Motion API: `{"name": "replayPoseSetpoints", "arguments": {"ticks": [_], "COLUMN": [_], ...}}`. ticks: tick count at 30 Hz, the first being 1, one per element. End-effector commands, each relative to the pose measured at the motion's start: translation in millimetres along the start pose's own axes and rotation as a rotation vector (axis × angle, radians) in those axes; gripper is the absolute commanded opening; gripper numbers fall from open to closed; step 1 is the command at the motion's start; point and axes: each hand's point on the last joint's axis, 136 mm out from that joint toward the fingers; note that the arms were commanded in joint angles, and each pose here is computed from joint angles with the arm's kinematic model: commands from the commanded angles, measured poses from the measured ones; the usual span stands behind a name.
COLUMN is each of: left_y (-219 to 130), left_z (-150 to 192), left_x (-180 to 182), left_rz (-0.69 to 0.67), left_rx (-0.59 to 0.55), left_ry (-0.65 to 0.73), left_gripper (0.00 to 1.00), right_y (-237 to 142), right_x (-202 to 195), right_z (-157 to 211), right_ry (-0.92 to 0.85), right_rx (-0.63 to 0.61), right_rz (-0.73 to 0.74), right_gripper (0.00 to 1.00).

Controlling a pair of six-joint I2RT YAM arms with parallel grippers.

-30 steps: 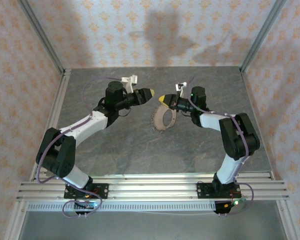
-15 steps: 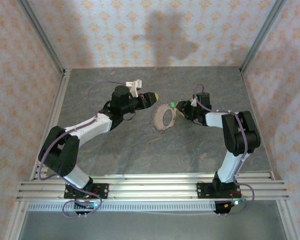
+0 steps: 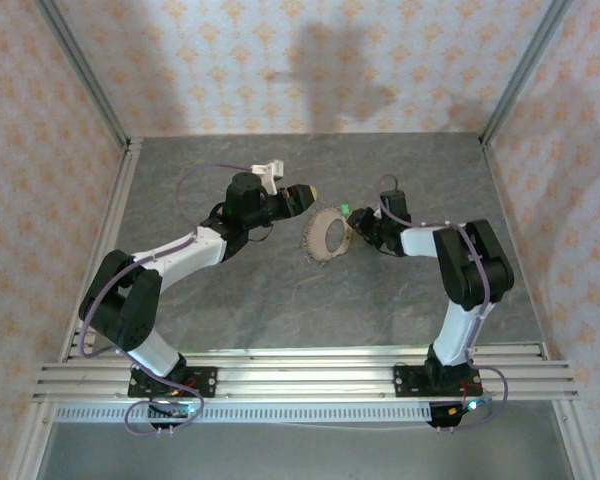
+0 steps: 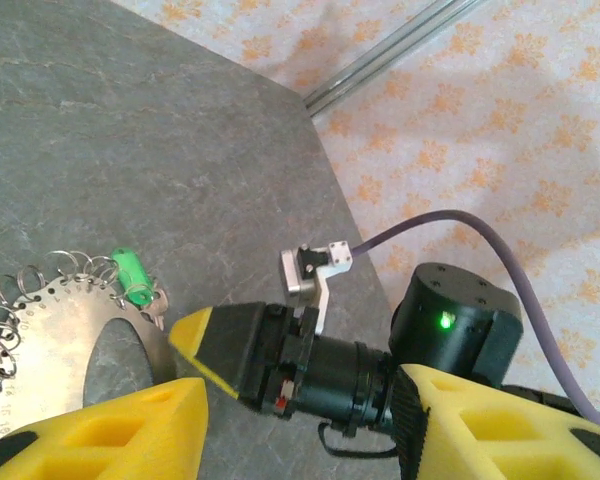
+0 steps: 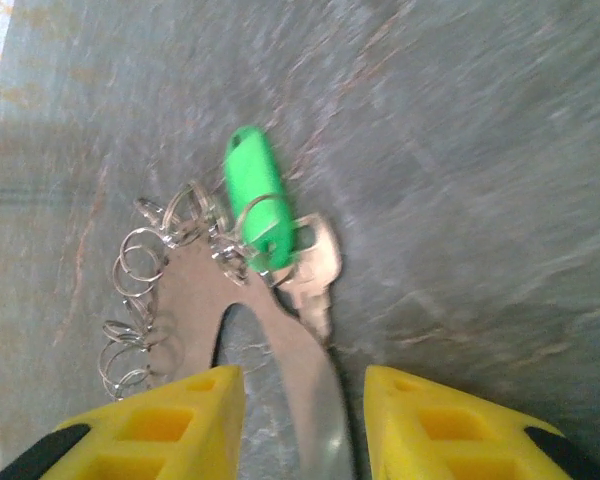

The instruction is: Put the keys on the keyring

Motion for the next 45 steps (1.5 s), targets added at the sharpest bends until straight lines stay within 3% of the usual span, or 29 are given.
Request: {"name": "replayPoseSetpoints", "arguments": {"ticks": [1, 7, 10, 16, 23, 33, 45], "left_y": [-4, -10, -13, -16, -13, -9, -1], "left_z": [-8, -14, -16, -16, -7, 15, 26], "left_x": [-10, -17, -18, -17, -7, 29, 40], "left_rz": [0.017, 0.016, 0.011, -0.004, -0.039, -0.173, -0.203], "left_rx": [-0.039, -0.050, -0.056, -0.055, -0.032, -0.019, -0.015], "left_ry": [0.010, 0.025, 0.034, 0.041, 0.022, -0.074, -0.119], "left_gripper": [0.53, 0.54, 0.54, 0.56, 0.60, 0.62, 0.62], "right_y": [12, -1, -21, -41, -19, 8, 29], "right_x": [-2, 58, 80, 51, 39, 45, 50], "right_z": [57, 96, 89, 15, -19, 6, 23], "right_ry": [-0.005, -0.105, -0.144, -0.078, -0.147, -0.191, -0.241], "right_rx": [0.127, 0.195, 0.165, 0.014, 0.033, 0.142, 0.177], "right_rz": [0.037, -0.110, -0.195, -0.098, 0.049, -0.003, -0.006], "right_gripper": [0.36, 0.33, 0.34, 0.41, 0.45, 0.40, 0.37]}}
Point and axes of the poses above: each hand's point on the last joint's axis, 136 mm out from that joint toward the fingers, its own y axis out along the fingers, its own x axis along the line the jaws close on, z = x × y, and after that the axes turned 3 degrees about y, right-handed
